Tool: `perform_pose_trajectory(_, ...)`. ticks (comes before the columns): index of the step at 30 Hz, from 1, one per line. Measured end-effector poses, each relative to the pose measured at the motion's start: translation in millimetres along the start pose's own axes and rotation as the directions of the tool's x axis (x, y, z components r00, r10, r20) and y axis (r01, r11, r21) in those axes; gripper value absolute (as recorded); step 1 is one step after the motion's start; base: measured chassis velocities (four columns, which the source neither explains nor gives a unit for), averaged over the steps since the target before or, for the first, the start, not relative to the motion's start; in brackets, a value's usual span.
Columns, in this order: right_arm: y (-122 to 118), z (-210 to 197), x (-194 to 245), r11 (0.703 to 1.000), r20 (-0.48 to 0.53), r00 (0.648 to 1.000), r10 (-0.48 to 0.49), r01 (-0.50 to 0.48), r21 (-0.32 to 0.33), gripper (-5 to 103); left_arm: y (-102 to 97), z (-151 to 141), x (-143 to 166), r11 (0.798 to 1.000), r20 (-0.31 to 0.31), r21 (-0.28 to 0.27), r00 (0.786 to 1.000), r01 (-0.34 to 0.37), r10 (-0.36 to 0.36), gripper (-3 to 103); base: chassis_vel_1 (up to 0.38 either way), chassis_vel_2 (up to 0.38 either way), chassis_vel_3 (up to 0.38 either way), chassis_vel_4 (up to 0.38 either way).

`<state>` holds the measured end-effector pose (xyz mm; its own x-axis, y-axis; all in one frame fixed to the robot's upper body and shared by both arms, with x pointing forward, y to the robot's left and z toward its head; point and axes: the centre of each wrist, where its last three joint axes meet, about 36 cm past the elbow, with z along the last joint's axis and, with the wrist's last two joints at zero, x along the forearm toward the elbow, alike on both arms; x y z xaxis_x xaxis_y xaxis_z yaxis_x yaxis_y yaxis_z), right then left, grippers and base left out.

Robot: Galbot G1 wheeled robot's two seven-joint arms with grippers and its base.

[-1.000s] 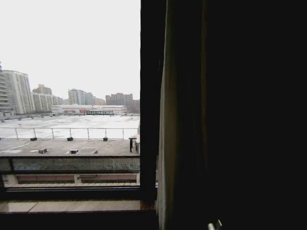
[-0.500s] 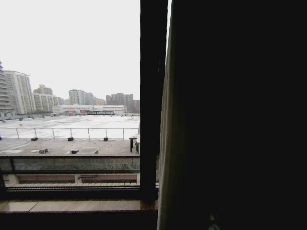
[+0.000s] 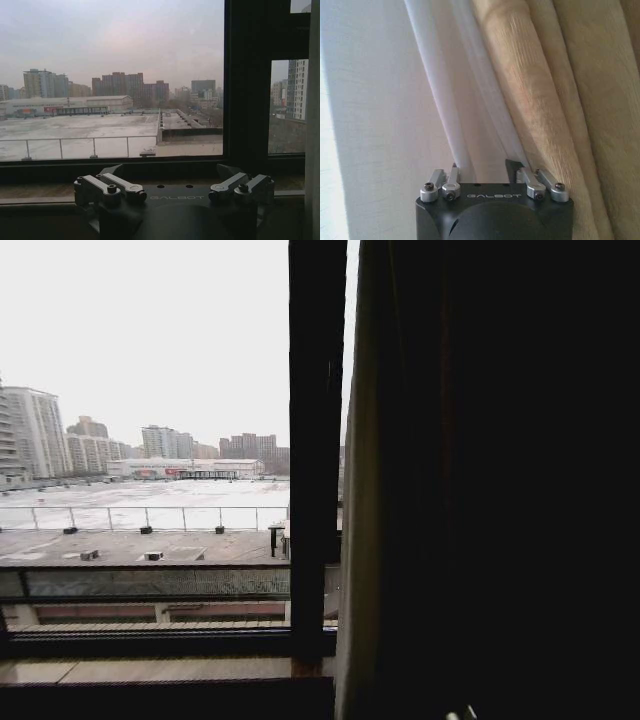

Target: Open the curtains by pulling them apart, changing their state from closed to fully open.

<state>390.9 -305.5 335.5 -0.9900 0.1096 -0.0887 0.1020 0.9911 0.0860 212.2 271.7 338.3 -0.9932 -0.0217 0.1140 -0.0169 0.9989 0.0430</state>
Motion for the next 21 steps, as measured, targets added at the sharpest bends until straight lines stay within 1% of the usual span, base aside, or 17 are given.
perform_pose_trajectory(1, 0, 0, 0, 1.000, 0.000, 1.000, 0.000, 0.000, 0.000, 43, 0.0, 0, 0, 1.000, 0.000, 0.000, 1.000, 0.000, 0.000, 100, 0.000, 0.000, 0.000, 0.000)
perform_pose_trajectory(3, 6, -6, 13, 0.999, 0.007, 1.000, -0.029, 0.028, 0.019, 55, 2.7, -1, 0, 1.000, 0.001, -0.003, 1.000, 0.003, -0.003, 100, 0.000, 0.000, 0.000, 0.000)
perform_pose_trajectory(4, 6, -6, 13, 0.999, 0.007, 1.000, -0.029, 0.028, 0.019, 55, 2.7, -1, 0, 1.000, 0.001, -0.003, 1.000, 0.003, -0.003, 100, 0.000, 0.000, 0.000, 0.000)
perform_pose_trajectory(5, 8, -9, 19, 0.999, 0.011, 0.999, -0.040, 0.039, 0.028, 60, 4.4, -1, 1, 1.000, 0.002, -0.001, 1.000, 0.004, -0.004, 100, 0.000, 0.000, 0.000, 0.000)
perform_pose_trajectory(6, 8, -9, 19, 0.999, 0.011, 0.999, -0.040, 0.039, 0.028, 60, 4.4, -1, 1, 1.000, 0.002, -0.001, 1.000, 0.004, -0.004, 100, 0.000, 0.000, 0.000, 0.000)
perform_pose_trajectory(8, 10, -15, 28, 0.997, 0.017, 0.998, -0.060, 0.059, 0.041, 71, 7.4, -1, 0, 1.000, 0.006, 0.002, 1.000, 0.005, -0.005, 100, 0.000, 0.000, 0.000, 0.000)
perform_pose_trajectory(9, 10, -15, 28, 0.997, 0.017, 0.998, -0.060, 0.059, 0.041, 71, 7.4, -1, 0, 1.000, 0.006, 0.002, 1.000, 0.005, -0.005, 100, 0.000, 0.000, 0.000, 0.000)
perform_pose_trajectory(11, 11, -17, 35, 0.996, 0.016, 0.997, -0.074, 0.073, 0.043, 82, 8.8, -2, -2, 1.000, 0.010, 0.005, 1.000, 0.005, -0.005, 100, 0.000, 0.000, 0.000, 0.000)
perform_pose_trajectory(12, 11, -17, 35, 0.996, 0.016, 0.997, -0.074, 0.073, 0.043, 82, 8.8, -2, -2, 1.000, 0.010, 0.005, 1.000, 0.005, -0.005, 100, 0.000, 0.000, 0.000, 0.000)
perform_pose_trajectory(14, 11, -18, 44, 0.994, 0.008, 0.995, -0.103, 0.102, 0.049, 92, 10.1, -2, -5, 1.000, 0.014, 0.008, 1.000, 0.004, -0.004, 100, 0.000, 0.000, 0.000, 0.000)
perform_pose_trajectory(15, 11, -18, 44, 0.994, 0.008, 0.995, -0.103, 0.102, 0.049, 92, 10.1, -2, -5, 1.000, 0.014, 0.008, 1.000, 0.004, -0.004, 100, 0.000, 0.000, 0.000, 0.000)
perform_pose_trajectory(17, 11, -18, 54, 0.990, -0.002, 0.991, -0.131, 0.131, 0.056, 99, 11.8, -2, -7, 1.000, 0.014, 0.011, 1.000, 0.002, -0.002, 100, 0.000, 0.000, 0.000, 0.000)
perform_pose_trajectory(21, 12, -19, 68, 0.988, -0.016, 0.990, -0.142, 0.143, 0.054, 100, 15.4, -3, -9, 1.000, 0.013, 0.014, 1.000, 0.004, -0.004, 100, 0.000, 0.000, 0.000, 0.000)
